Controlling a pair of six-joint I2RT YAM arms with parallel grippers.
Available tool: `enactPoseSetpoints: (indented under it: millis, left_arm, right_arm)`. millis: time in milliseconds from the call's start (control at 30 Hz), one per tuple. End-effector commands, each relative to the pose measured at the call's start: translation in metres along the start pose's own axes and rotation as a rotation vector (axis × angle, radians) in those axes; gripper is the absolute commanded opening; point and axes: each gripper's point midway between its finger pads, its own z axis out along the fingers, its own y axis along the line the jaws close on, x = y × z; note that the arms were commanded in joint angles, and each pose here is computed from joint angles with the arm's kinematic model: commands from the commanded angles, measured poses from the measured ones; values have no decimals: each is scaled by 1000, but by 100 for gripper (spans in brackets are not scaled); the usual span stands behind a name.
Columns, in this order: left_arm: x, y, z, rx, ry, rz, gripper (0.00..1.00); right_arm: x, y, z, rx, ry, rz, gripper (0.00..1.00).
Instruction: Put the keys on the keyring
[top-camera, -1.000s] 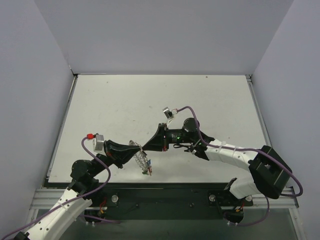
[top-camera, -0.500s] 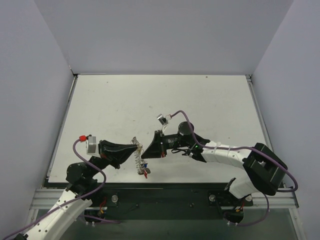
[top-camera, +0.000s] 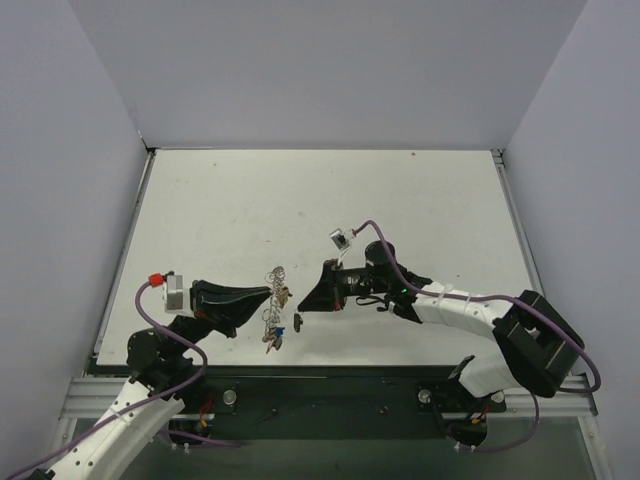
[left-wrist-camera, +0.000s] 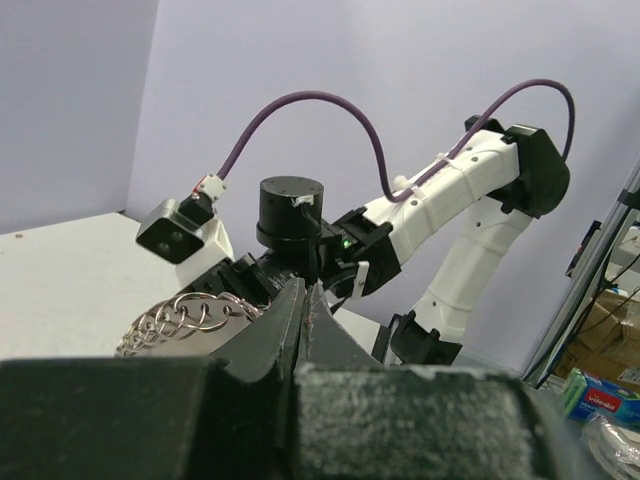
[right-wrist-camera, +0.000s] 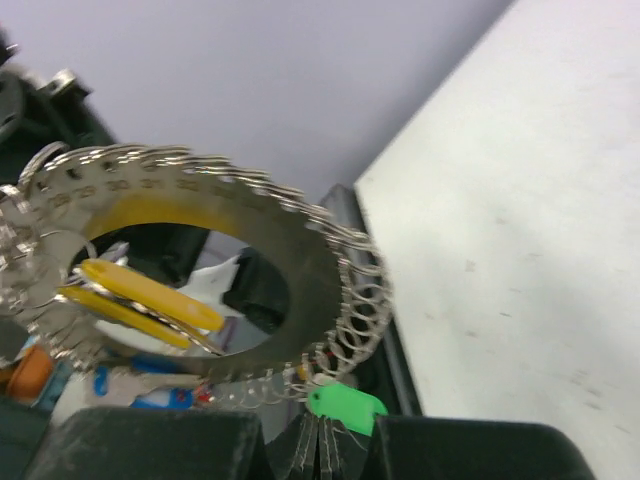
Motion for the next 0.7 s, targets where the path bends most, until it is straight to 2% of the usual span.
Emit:
enactPoseSetpoints:
  millis: [0,33,100,300,400,433,500,533,667]
  left_arm:
    - [-9,2,3,-32,-2,30,0]
    - [-5,6,3,-44,17,42,0]
    - [12,19,0,-90,76,25,0]
    - [46,45,-6,-179,207,13,0]
    - [57,56,-9,-224,275,12,0]
    - [60,58,-9,-234,292,14,0]
    - [68,64,-13,-266,348,14,0]
    - [62,63,-9,-267,347,21,0]
    - [55,58,-4,-265,370,17,0]
  right_arm:
    - [-12,-49,-28,299,-40,-95,0]
    - [-17,-57,-32,351,-28,-158,0]
    - [-8,-80,-42,464,27,-135,0]
    - [-15,-128,-62,646,21,-114,0]
    - [-21,-138,-66,702,53,-139,24]
    - [-25,-137,-66,706,50,-147,44]
    - [-38,-127,-67,698,19,-192,65]
    - [-43,-122,-68,691,4,-209,88]
    - [-66,-72,-60,514,-53,-336,88]
